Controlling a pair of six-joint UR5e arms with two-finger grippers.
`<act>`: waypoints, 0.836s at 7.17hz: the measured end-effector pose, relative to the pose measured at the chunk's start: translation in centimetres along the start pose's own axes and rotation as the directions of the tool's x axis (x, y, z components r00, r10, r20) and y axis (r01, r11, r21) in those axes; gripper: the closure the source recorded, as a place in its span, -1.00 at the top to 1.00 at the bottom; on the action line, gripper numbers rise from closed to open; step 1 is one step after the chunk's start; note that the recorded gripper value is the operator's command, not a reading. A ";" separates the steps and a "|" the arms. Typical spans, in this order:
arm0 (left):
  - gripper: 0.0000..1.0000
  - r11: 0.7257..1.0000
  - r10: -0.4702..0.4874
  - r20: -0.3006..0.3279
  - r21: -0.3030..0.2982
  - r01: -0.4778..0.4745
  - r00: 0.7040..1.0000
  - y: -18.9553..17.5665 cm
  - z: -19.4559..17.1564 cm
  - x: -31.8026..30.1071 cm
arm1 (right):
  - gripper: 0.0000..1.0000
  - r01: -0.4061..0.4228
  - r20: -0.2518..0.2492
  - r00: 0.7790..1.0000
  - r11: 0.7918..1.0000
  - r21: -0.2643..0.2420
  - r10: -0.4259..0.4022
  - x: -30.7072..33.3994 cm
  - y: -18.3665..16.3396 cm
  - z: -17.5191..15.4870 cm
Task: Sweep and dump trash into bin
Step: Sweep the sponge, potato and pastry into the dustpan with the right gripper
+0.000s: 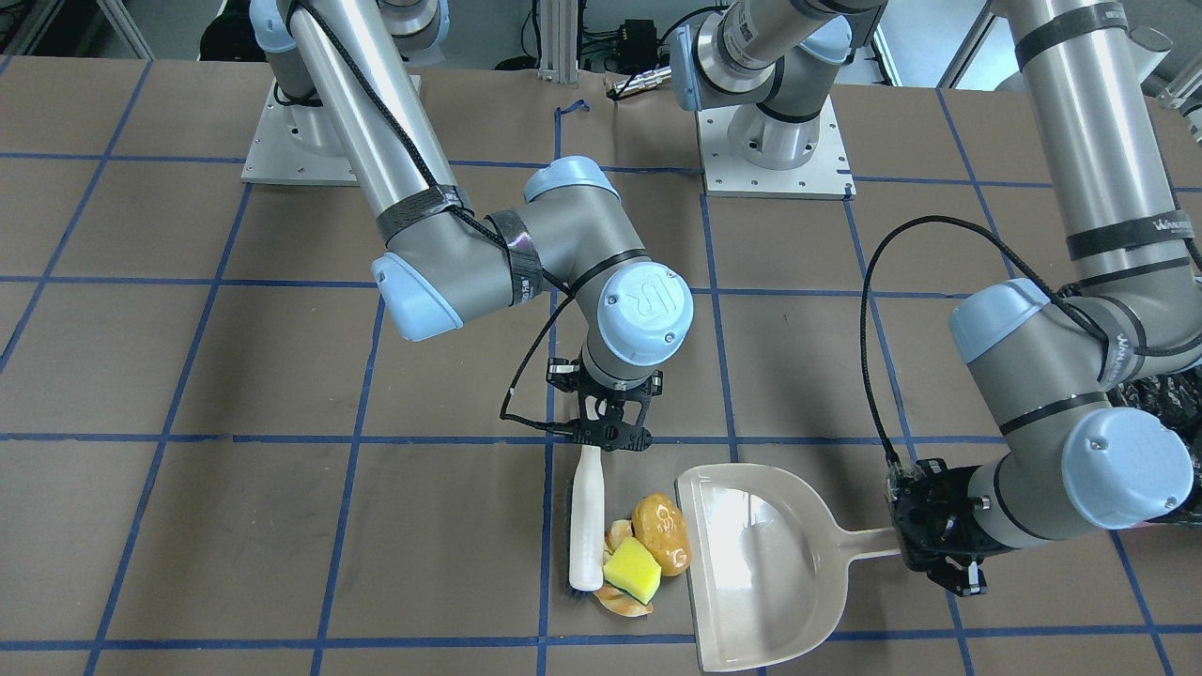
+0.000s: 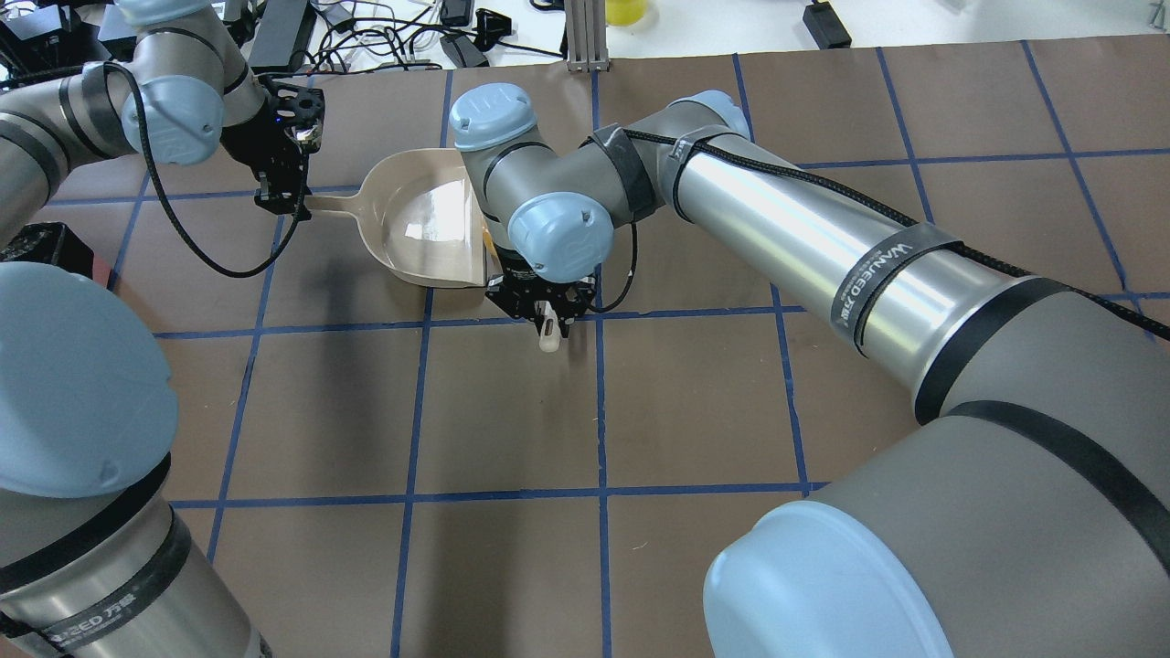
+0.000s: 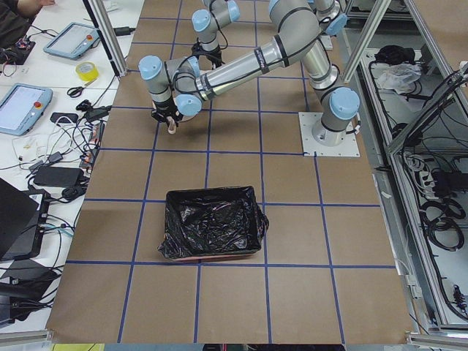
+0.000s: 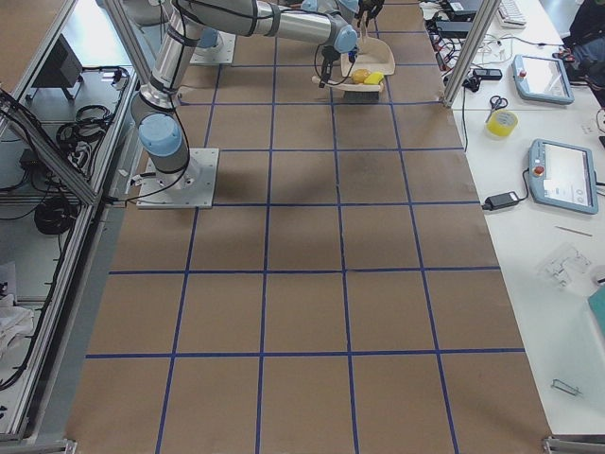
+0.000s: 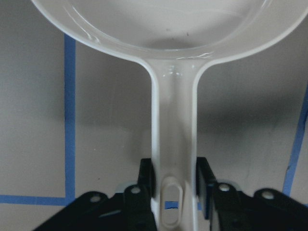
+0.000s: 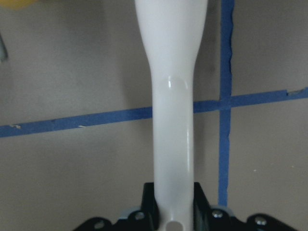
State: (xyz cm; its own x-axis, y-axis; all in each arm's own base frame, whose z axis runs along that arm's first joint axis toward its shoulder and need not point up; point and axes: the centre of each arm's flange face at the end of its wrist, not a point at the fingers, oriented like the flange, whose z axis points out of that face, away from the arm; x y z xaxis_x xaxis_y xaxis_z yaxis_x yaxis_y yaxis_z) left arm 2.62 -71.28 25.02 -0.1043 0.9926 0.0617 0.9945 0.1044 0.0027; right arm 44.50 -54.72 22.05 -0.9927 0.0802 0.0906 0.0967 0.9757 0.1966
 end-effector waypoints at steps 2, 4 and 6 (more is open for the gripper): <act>-0.98 1.000 -0.002 -0.002 0.000 0.002 1.000 0.0 0.2 0.0 | -1.00 0.020 0.033 0.999 1.000 0.006 -0.020 -1.8 1.2 -0.1; -0.98 1.000 -0.002 -0.003 0.000 0.002 1.000 0.0 0.2 0.0 | -1.00 0.045 0.049 0.998 0.999 0.014 -0.045 -3.5 2.4 -0.1; -0.98 1.000 -0.001 -0.002 0.001 0.001 1.000 0.0 0.2 -0.1 | -1.00 0.064 0.067 0.996 0.997 0.033 -0.066 -5.7 2.9 0.4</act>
State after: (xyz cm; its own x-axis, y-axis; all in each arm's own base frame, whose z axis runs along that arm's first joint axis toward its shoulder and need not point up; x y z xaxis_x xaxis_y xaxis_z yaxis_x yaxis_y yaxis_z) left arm 2.58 -71.32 24.85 -0.1051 0.9924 0.0637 0.9945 0.1052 0.0017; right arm 50.39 -52.30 21.74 -0.9995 0.0294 0.0119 0.0310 0.9851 0.1693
